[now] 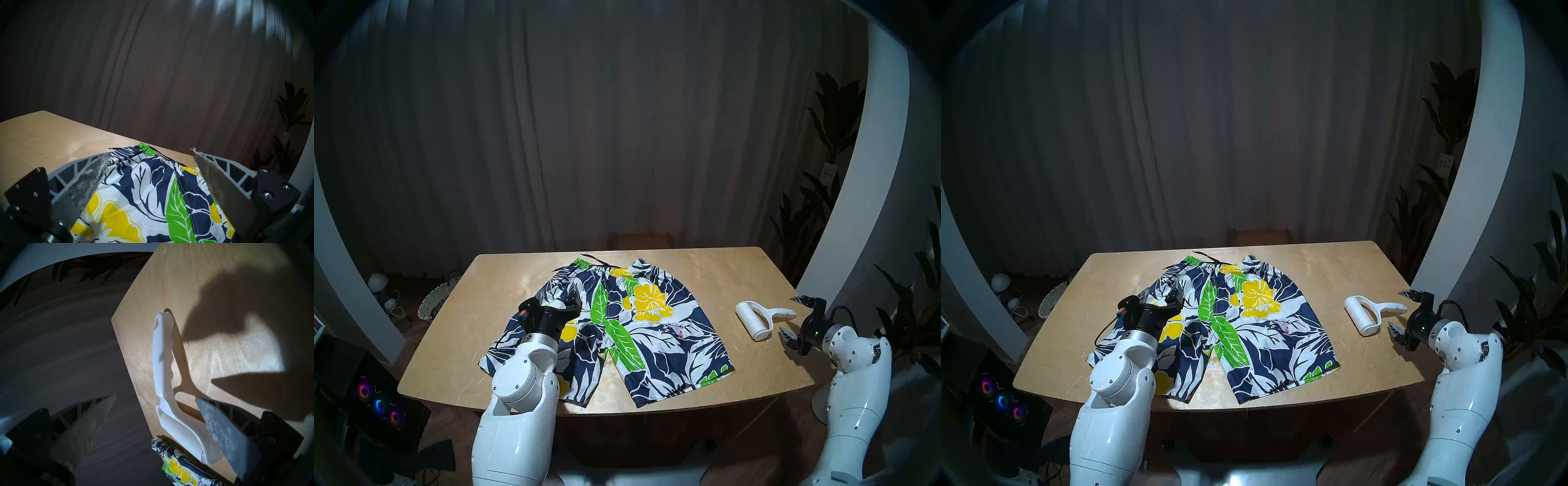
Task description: Remove lint and debris from pants with a lint roller
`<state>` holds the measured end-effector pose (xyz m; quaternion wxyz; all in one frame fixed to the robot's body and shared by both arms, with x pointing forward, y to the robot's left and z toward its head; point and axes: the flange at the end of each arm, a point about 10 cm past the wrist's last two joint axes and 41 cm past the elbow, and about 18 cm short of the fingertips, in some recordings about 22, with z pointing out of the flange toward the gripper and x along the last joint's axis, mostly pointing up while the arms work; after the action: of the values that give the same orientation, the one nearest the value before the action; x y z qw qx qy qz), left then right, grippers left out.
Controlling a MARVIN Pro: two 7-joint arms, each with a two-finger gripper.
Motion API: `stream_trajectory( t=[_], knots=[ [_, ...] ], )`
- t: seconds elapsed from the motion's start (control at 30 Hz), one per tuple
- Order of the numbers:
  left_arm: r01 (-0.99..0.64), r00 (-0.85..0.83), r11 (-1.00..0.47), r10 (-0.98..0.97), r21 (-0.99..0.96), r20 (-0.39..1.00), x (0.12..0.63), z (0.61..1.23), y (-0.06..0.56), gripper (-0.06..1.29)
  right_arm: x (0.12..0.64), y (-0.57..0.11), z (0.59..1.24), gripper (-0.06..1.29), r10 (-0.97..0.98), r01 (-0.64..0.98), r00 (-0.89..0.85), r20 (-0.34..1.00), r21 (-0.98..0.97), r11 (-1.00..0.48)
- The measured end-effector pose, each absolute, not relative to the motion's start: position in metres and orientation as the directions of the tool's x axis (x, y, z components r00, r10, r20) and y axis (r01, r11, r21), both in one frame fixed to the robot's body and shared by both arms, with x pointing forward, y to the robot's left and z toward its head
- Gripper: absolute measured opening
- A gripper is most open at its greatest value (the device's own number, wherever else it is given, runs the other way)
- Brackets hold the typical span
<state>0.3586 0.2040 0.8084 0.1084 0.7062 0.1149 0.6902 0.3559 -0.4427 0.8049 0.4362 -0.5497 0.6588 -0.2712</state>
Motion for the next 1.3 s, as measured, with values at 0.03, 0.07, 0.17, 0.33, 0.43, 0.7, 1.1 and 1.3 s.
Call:
stream_trajectory(
  t=[0.03, 0.07, 0.17, 0.33, 0.43, 0.7, 1.1, 1.3],
  knots=[
    [0.014, 0.02, -0.95, 0.313, 0.313, 0.95, 0.359, 0.808, 0.205, 1.25, 0.358, -0.443, 0.803, 1.22, -0.961, -0.493, -0.015, -0.278, -0.834, 0.248],
    [0.016, 0.019, -0.949, 0.314, 0.314, 0.949, 0.359, 0.808, 0.205, 1.25, 0.361, -0.443, 0.801, 1.22, -0.961, -0.499, -0.014, -0.278, -0.831, 0.247],
    [0.022, 0.015, -0.949, 0.316, 0.315, 0.949, 0.358, 0.808, 0.207, 1.25, 0.371, -0.443, 0.794, 1.22, -0.961, -0.514, -0.014, -0.278, -0.822, 0.245],
    [0.034, 0.01, -0.948, 0.316, 0.316, 0.949, 0.358, 0.809, 0.211, 1.25, 0.384, -0.446, 0.791, 1.22, -0.961, -0.507, -0.013, -0.275, -0.827, 0.244],
    [0.038, 0.008, -0.947, 0.319, 0.319, 0.948, 0.358, 0.809, 0.212, 1.25, 0.39, -0.448, 0.79, 1.22, -0.962, -0.504, -0.017, -0.274, -0.828, 0.245],
    [0.06, 0.006, -0.944, 0.324, 0.323, 0.946, 0.357, 0.807, 0.215, 1.25, 0.408, -0.455, 0.789, 1.22, -0.965, -0.495, -0.018, -0.26, -0.837, 0.235],
    [0.089, 0.01, -0.944, 0.318, 0.316, 0.948, 0.356, 0.805, 0.211, 1.25, 0.433, -0.464, 0.786, 1.12, -0.974, -0.508, 0.027, -0.224, -0.842, 0.18],
    [0.102, 0.01, -0.944, 0.317, 0.315, 0.948, 0.355, 0.804, 0.208, 1.25, 0.438, -0.465, 0.786, 1.12, -0.977, -0.519, 0.062, -0.205, -0.842, 0.143]
  ],
)
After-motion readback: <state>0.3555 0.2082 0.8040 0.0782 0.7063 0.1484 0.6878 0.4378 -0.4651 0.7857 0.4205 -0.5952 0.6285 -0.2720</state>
